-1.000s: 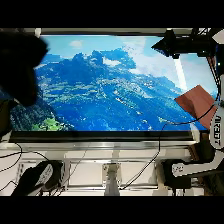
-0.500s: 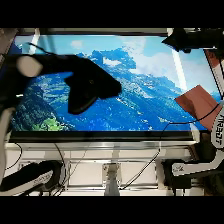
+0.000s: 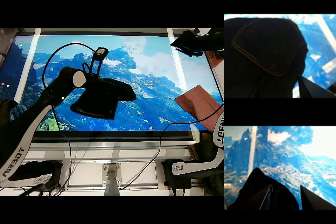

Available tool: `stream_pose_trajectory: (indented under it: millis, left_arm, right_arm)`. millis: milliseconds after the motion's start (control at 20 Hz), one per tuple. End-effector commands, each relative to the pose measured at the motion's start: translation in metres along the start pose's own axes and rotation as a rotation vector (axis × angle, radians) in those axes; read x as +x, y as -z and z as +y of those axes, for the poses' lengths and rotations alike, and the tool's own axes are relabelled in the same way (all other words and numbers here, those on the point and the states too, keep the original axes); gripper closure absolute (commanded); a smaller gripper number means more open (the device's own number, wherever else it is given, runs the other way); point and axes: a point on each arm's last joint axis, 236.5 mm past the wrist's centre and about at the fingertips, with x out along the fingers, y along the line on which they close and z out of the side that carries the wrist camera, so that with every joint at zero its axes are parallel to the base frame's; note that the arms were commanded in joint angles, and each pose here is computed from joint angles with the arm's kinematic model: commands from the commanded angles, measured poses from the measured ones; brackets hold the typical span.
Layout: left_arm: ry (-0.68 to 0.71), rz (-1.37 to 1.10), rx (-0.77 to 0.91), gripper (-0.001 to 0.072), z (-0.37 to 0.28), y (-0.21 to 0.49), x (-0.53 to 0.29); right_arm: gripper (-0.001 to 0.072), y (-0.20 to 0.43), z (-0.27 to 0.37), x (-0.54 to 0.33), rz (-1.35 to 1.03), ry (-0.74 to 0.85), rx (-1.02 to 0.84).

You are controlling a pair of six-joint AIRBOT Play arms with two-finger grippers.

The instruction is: Fold the clothes and pants, and hang the long-sleeved shirts on hangers.

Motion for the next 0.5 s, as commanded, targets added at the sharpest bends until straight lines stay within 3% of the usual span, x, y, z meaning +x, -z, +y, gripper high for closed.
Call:
stream_pose_trajectory:
  millis: [0,50,100,150,200,300,450]
  left_arm:
    - [0.007,0.0,0.034,0.022,-0.011,0.0,-0.025]
    - [-0.019,-0.031,0.06,0.0264,-0.008,-0.007,-0.039]
    - [-0.057,-0.061,0.092,0.0368,-0.002,-0.013,-0.054]
    - [-0.117,-0.088,0.133,0.0545,0.01,-0.019,-0.069]
    - [-0.181,-0.102,0.175,0.069,0.023,-0.023,-0.081]
    - [-0.283,-0.082,0.211,0.0694,0.05,-0.021,-0.097]
    - [-0.275,0.054,0.125,0.0695,0.078,0.012,-0.096]
  right_arm:
    - [0.0299,0.007,-0.016,0.009,0.035,0.036,0.004]
    - [0.0349,0.014,-0.02,0.015,0.071,0.038,0.012]
    - [0.0503,0.023,-0.024,0.02,0.11,0.038,0.018]
    - [0.0676,0.031,-0.028,0.027,0.145,0.038,0.026]
    - [0.0675,0.037,-0.032,0.033,0.175,0.036,0.037]
    - [0.0675,0.055,-0.039,0.042,0.253,0.032,0.052]
    - [0.0677,0.081,-0.038,0.054,0.362,-0.029,0.041]
